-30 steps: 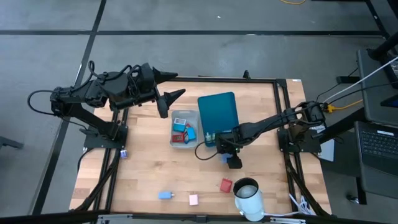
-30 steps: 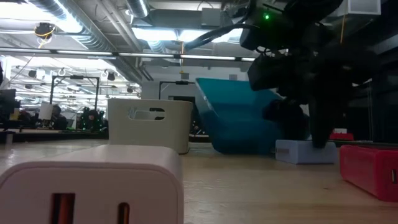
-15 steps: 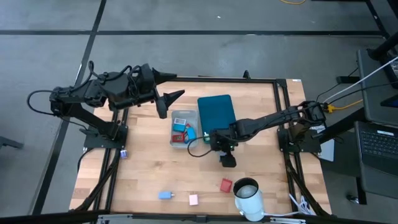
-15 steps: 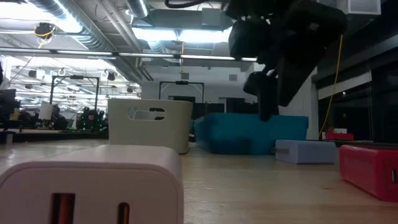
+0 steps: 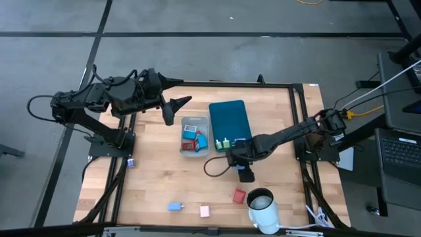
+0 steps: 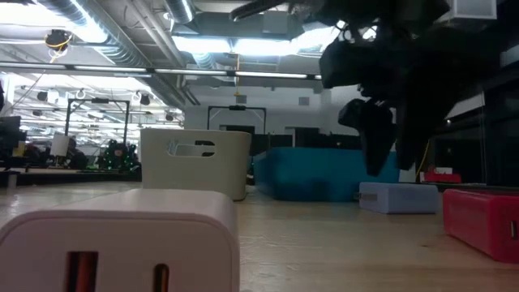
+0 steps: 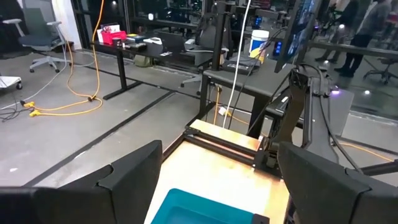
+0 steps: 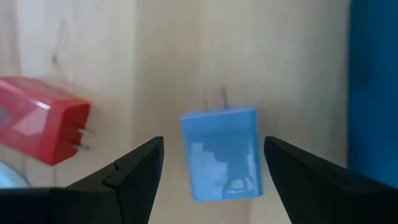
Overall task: Pick & Place Office items
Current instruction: Put the top light blue charger adapter into the blue bin, then put the light blue charger adapter into the blue bin, then put the pink charger adapter into the blue bin
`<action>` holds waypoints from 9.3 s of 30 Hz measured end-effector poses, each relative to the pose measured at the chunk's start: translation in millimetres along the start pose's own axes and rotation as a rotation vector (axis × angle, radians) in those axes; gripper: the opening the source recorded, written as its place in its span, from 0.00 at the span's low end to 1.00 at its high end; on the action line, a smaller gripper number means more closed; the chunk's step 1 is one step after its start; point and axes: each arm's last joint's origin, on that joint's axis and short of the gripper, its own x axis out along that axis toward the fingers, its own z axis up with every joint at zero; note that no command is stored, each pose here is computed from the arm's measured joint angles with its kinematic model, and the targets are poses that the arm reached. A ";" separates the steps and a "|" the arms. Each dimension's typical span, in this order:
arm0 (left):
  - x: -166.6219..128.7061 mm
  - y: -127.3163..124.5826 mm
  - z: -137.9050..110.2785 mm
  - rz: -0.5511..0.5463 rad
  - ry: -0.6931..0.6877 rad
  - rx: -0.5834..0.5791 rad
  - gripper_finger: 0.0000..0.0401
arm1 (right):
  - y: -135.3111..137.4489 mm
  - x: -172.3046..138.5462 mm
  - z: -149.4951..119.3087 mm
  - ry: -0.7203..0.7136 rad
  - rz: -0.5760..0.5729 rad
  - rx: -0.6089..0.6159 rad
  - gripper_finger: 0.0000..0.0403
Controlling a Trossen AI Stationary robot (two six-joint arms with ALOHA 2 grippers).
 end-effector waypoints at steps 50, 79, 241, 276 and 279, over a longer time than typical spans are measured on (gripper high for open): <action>0.3 -0.1 -4.5 -0.018 0.044 -0.007 0.78 | 8.0 31.9 -7.6 0.037 -0.008 0.149 0.52; 0.3 -0.4 -4.6 -0.026 0.046 -0.008 0.78 | -40.3 -89.0 61.5 -0.095 -0.237 0.031 0.52; 281.2 -1.5 -286.1 -0.257 0.851 -0.089 0.28 | -64.1 -273.4 -109.4 -1.111 -0.308 0.299 0.70; 132.0 -126.2 -161.7 -0.621 0.944 0.740 0.70 | -56.6 -293.3 -123.3 -1.269 -0.234 0.252 0.70; 116.9 -151.6 -179.2 -0.692 0.969 0.813 0.71 | -56.6 -294.1 -122.4 -1.279 -0.232 0.250 0.70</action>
